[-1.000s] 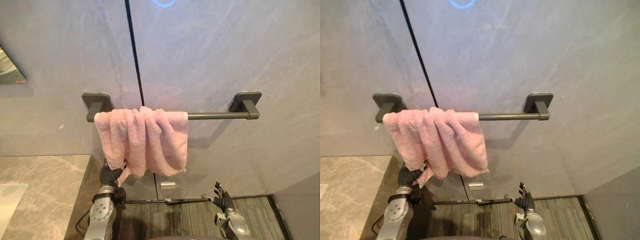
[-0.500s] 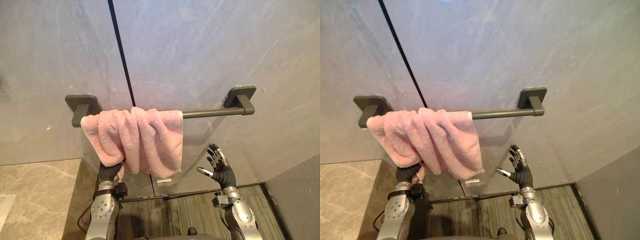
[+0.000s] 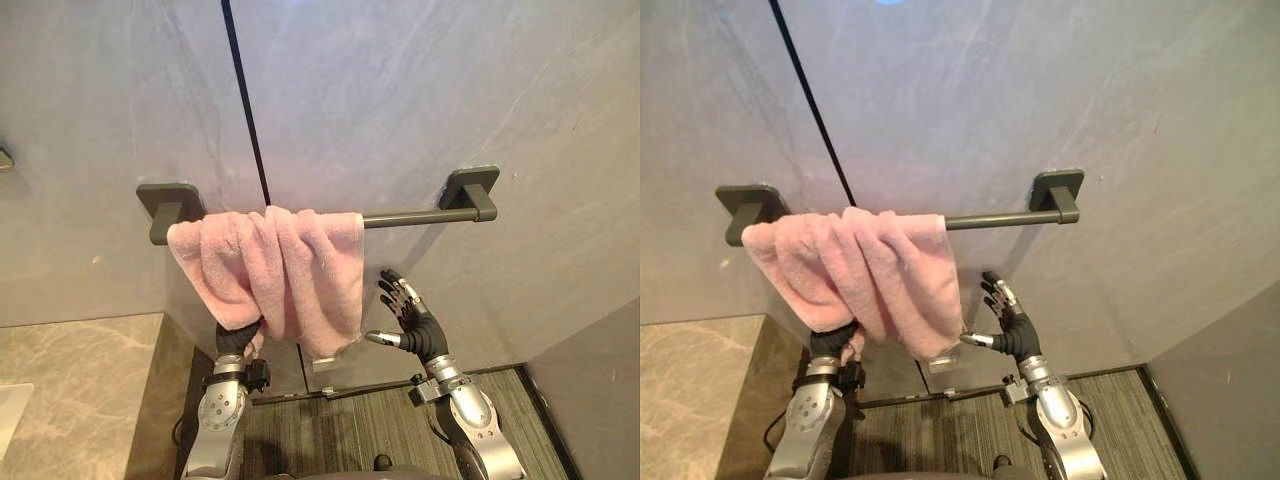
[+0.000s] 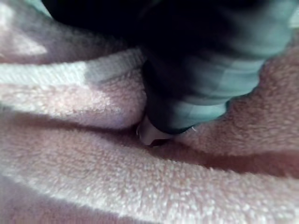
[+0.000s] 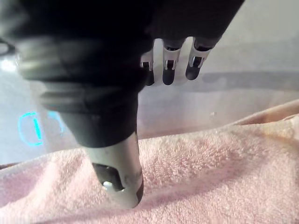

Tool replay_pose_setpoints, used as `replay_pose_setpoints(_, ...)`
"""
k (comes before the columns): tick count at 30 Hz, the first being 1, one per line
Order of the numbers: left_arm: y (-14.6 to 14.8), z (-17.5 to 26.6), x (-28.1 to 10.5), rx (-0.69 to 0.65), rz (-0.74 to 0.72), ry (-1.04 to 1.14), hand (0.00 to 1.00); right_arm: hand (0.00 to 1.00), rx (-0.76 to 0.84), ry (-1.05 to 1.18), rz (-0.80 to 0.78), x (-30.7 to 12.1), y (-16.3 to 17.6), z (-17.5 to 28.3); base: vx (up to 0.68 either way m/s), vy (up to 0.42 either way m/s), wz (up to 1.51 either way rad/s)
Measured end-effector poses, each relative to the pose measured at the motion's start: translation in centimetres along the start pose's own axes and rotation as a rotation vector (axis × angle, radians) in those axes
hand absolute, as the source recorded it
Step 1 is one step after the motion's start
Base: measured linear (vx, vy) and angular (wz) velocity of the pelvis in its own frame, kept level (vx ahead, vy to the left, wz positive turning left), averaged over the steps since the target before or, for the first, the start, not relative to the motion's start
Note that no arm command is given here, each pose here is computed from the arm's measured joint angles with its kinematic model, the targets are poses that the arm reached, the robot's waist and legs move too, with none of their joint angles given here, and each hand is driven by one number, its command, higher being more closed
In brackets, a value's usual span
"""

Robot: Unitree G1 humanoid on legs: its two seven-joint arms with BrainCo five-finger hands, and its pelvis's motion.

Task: Organize washtable

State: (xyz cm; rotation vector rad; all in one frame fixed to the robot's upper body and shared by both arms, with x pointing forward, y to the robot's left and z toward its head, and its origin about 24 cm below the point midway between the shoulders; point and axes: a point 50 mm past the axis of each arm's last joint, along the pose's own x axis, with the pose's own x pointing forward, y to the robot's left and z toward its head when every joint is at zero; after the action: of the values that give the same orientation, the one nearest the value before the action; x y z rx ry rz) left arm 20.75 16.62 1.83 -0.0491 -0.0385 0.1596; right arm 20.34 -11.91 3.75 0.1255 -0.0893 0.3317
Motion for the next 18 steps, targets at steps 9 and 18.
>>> replay_pose_setpoints(9, -1.8, 0.6, 0.5, -0.049, -0.049, -0.031, 1.00, 0.00, -0.013, 0.022, 0.130, 1.4, 2.3, -0.7, -0.02, -0.022, 0.07)
replay_pose_setpoints(18, -2.9, 0.4, 0.2, -0.079, -0.088, -0.021, 1.00, 1.00, -0.027, 0.059, 0.198, 2.4, 3.6, -1.6, -0.03, -0.019, 0.11)
